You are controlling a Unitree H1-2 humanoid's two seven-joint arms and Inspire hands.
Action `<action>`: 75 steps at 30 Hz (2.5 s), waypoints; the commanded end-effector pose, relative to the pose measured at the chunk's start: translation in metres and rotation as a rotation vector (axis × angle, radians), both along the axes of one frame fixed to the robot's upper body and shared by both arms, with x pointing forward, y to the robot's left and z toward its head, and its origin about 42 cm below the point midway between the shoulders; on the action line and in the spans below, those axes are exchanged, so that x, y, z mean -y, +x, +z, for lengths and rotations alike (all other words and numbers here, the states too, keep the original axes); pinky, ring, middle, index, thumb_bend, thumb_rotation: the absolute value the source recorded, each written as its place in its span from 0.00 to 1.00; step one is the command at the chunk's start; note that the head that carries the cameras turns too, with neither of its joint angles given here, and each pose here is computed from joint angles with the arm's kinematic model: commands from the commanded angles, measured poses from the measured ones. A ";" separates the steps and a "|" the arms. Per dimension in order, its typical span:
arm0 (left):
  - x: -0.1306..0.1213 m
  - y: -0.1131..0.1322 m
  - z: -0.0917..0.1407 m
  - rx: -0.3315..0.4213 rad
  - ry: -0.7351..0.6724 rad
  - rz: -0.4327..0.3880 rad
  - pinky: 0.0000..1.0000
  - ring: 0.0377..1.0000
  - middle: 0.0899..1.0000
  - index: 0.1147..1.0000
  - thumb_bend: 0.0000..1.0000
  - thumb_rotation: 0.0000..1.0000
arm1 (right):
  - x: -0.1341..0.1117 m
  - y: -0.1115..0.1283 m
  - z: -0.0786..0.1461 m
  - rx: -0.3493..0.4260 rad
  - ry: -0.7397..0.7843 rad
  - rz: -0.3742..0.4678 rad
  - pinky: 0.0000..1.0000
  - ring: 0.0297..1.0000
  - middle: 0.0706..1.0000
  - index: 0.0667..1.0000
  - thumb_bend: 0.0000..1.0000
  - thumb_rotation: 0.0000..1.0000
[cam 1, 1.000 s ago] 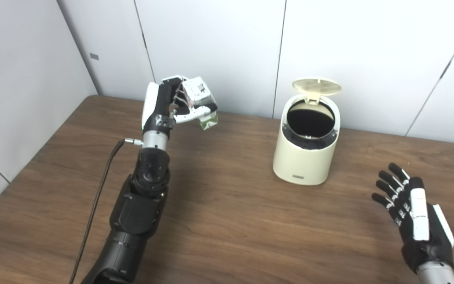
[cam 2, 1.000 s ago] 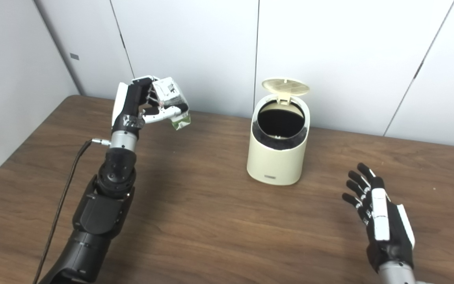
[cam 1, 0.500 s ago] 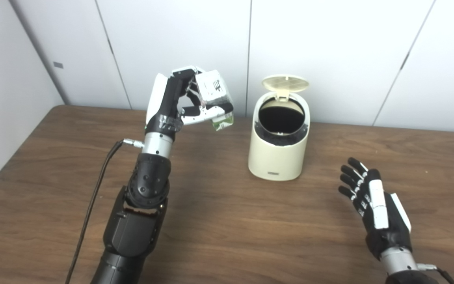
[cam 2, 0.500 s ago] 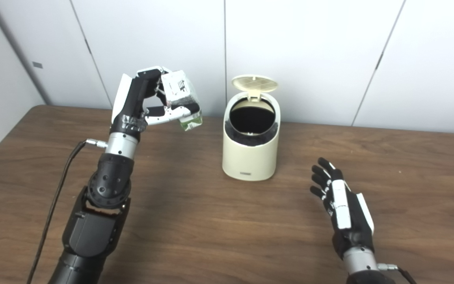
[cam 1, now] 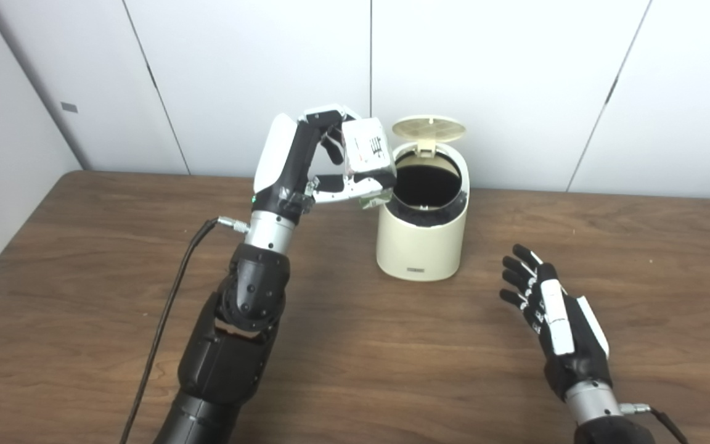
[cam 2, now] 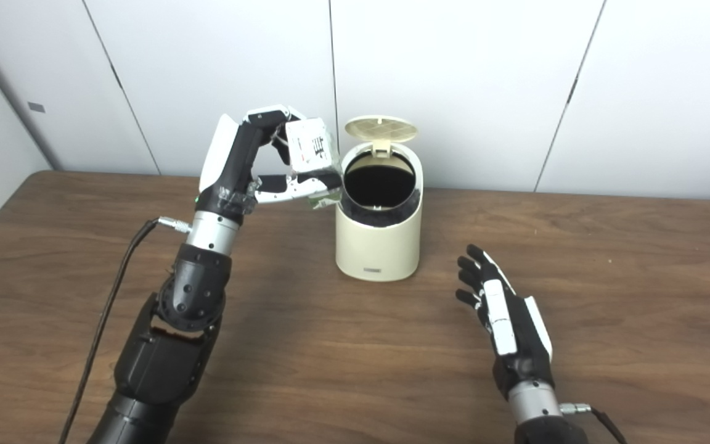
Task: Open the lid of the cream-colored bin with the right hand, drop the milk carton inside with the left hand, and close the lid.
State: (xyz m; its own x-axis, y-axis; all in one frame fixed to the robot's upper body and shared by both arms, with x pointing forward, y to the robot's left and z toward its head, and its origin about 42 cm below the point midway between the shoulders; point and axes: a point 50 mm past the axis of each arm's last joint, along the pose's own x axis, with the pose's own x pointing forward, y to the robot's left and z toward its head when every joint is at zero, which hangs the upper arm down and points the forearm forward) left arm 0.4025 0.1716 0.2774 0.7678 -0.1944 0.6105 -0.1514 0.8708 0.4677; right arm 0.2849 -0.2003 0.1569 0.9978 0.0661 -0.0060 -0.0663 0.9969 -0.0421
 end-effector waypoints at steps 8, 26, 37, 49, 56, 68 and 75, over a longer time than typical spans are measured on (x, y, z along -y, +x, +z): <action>0.020 0.007 0.034 0.335 0.039 -0.032 0.40 0.42 0.44 0.42 0.48 0.00 | -0.014 0.007 0.011 0.084 0.013 0.014 0.86 0.90 0.89 0.94 0.52 1.00; 0.034 0.021 0.022 0.370 0.058 -0.092 0.38 0.41 0.44 0.43 0.48 0.00 | -0.019 0.008 0.009 0.086 -0.015 0.007 0.84 0.90 0.89 0.95 0.53 1.00; 0.037 0.036 0.001 0.345 0.090 -0.090 0.38 0.42 0.45 0.41 0.48 0.00 | -0.027 0.009 0.006 0.092 -0.034 0.000 0.81 0.88 0.88 0.93 0.53 1.00; 0.034 0.054 -0.006 0.388 0.093 -0.046 0.39 0.41 0.44 0.42 0.48 0.00 | -0.036 0.007 0.006 0.098 -0.043 0.010 0.81 0.88 0.88 0.94 0.55 1.00; 0.036 0.059 -0.008 0.386 0.094 -0.040 0.39 0.41 0.44 0.42 0.48 0.00 | -0.037 0.004 0.006 0.094 -0.043 -0.001 0.82 0.88 0.88 0.94 0.54 1.00; 0.041 0.058 -0.017 0.335 0.079 -0.058 0.38 0.42 0.44 0.42 0.48 0.00 | -0.037 0.002 0.007 0.097 -0.050 -0.002 0.81 0.88 0.88 0.94 0.54 1.00; 0.049 0.054 -0.019 0.314 0.059 -0.080 0.37 0.41 0.44 0.42 0.48 0.00 | -0.037 0.002 0.008 0.097 -0.058 0.000 0.81 0.88 0.88 0.95 0.55 1.00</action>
